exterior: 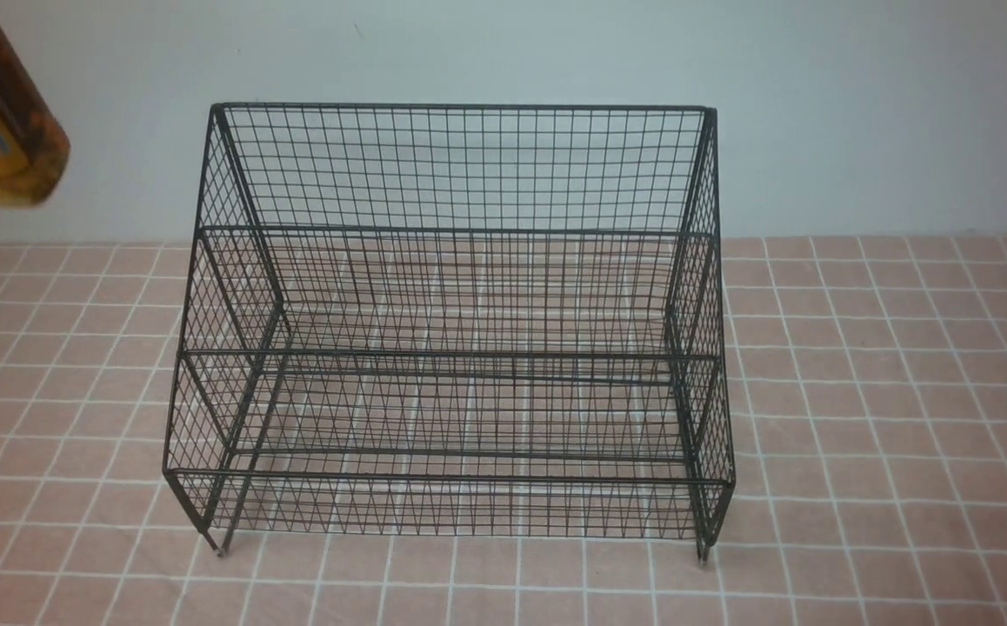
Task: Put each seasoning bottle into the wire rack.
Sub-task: Use the left arm to put the condiment bottle back on the shelf
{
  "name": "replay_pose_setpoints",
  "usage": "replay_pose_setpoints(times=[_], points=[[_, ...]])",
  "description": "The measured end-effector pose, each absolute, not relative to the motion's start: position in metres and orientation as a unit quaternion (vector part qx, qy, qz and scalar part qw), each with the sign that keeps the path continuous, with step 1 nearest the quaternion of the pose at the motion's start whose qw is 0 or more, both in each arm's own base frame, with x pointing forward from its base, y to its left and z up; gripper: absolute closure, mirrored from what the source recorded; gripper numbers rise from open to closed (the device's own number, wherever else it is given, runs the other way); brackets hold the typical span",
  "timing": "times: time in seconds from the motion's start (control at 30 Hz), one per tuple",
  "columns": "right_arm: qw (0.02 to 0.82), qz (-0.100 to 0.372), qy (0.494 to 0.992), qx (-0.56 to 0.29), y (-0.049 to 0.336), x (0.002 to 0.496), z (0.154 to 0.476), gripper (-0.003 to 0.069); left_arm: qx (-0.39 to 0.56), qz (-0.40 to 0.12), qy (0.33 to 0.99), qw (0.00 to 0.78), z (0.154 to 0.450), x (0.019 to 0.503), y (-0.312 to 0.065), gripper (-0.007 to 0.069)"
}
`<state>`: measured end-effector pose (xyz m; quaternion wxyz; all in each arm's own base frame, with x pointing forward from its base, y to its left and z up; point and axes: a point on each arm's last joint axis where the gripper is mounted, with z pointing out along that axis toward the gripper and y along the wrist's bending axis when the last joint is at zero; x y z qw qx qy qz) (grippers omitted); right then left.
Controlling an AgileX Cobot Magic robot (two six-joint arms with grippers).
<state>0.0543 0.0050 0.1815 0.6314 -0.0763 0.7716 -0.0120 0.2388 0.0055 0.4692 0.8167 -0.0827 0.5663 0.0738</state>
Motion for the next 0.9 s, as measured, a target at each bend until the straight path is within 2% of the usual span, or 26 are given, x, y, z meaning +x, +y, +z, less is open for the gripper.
replay_pose_setpoints(times=[0.13, 0.4, 0.53, 0.9], points=[[0.631, -0.012, 0.772, -0.076, 0.005, 0.054, 0.181, 0.0673, -0.067, 0.034, 0.569, 0.819, 0.48, 0.229, -0.001, 0.0323], [0.631, -0.012, 0.772, -0.076, 0.005, 0.054, 0.181, 0.0673, -0.057, -0.075, 0.594, 0.799, 0.473, 0.231, -0.037, 0.0323], [0.631, -0.012, 0.772, -0.076, 0.005, 0.054, 0.181, 0.0673, -0.059, -0.105, 0.597, 0.793, 0.471, 0.23, -0.057, 0.0323], [0.631, -0.012, 0.772, -0.076, 0.005, 0.054, 0.181, 0.0673, -0.092, -0.018, 0.641, 0.762, 0.431, 0.265, -0.091, 0.0324]])
